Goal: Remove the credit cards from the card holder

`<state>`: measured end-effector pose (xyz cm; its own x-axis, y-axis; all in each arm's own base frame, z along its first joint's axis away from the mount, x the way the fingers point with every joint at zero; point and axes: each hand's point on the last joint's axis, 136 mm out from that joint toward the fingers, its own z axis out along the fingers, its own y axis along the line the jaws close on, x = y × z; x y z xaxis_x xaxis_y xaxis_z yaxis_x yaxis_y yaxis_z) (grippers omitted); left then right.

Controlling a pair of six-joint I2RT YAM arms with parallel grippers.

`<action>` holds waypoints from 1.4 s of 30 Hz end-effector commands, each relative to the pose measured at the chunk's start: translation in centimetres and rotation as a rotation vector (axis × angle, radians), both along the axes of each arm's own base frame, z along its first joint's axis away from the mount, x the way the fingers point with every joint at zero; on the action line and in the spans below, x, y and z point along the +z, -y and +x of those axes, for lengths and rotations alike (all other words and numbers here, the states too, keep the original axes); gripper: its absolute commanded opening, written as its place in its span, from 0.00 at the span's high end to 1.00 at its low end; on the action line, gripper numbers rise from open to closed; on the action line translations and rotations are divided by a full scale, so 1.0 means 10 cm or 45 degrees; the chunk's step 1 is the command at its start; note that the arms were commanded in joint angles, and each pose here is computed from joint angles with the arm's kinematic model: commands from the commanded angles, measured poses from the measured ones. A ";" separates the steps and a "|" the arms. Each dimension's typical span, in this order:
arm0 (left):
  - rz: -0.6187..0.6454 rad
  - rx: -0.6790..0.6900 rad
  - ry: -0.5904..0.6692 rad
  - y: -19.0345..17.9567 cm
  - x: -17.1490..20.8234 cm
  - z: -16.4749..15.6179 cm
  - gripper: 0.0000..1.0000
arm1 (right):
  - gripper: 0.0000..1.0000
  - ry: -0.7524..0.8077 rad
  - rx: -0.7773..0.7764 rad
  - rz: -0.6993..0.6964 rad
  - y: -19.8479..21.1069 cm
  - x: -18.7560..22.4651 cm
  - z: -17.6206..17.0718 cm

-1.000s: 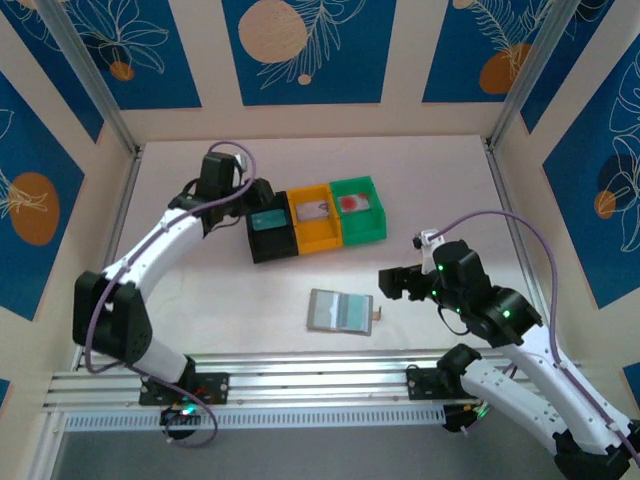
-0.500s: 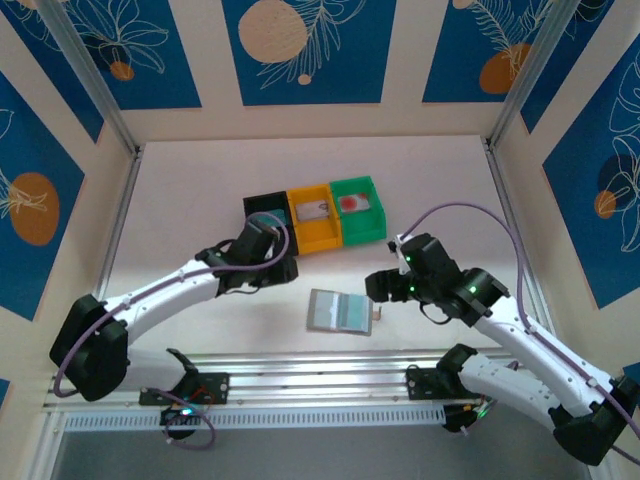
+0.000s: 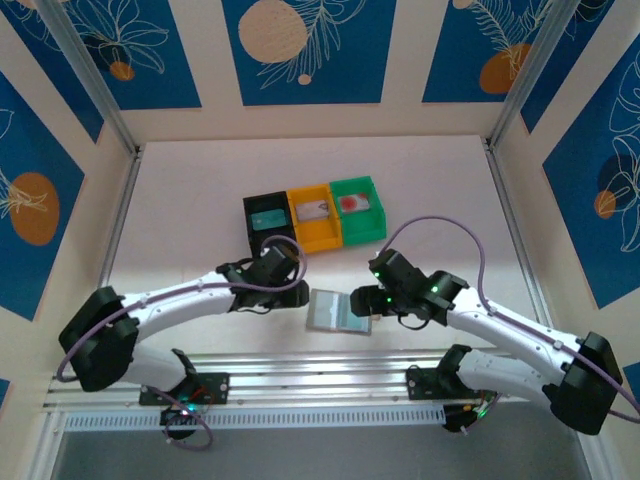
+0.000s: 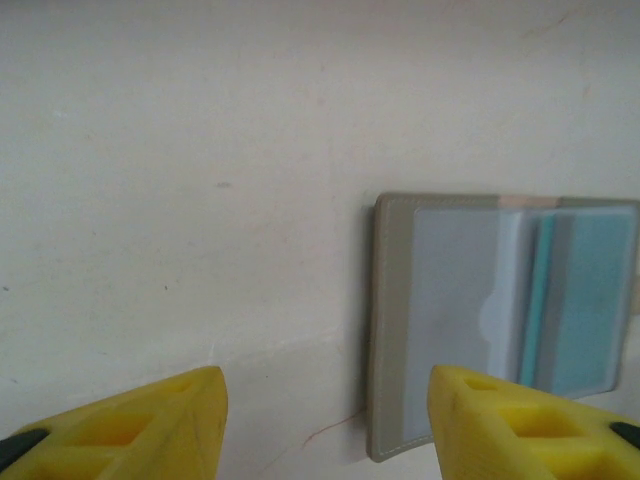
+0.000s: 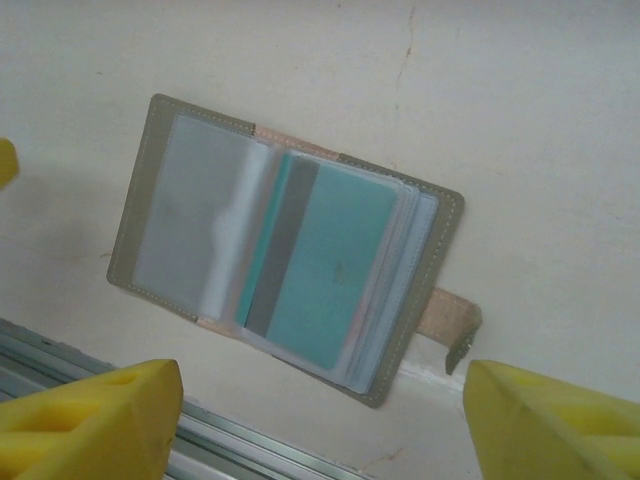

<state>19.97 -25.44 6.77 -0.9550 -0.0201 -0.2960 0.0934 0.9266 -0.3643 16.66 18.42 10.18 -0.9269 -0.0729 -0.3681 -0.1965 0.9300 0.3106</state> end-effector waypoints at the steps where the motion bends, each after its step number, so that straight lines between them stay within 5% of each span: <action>1: 0.120 0.001 -0.018 0.00 -0.07 -0.04 0.43 | 0.31 -0.052 -0.032 0.047 -0.11 -0.09 -0.01; 20: 0.182 -0.016 -0.123 0.06 -0.43 -0.25 0.42 | 0.47 -0.149 -0.085 0.067 -0.22 -0.50 -0.01; 42: 0.207 -0.038 -0.167 0.10 -0.62 -0.37 0.41 | 0.54 -0.207 -0.092 0.026 -0.23 -0.74 0.01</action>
<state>17.48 -26.43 2.09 -0.9776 0.0367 -0.2071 0.0847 0.9699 -0.2281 17.07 20.91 3.33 -0.9711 -0.0087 -0.2384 -0.0934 0.9333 0.3468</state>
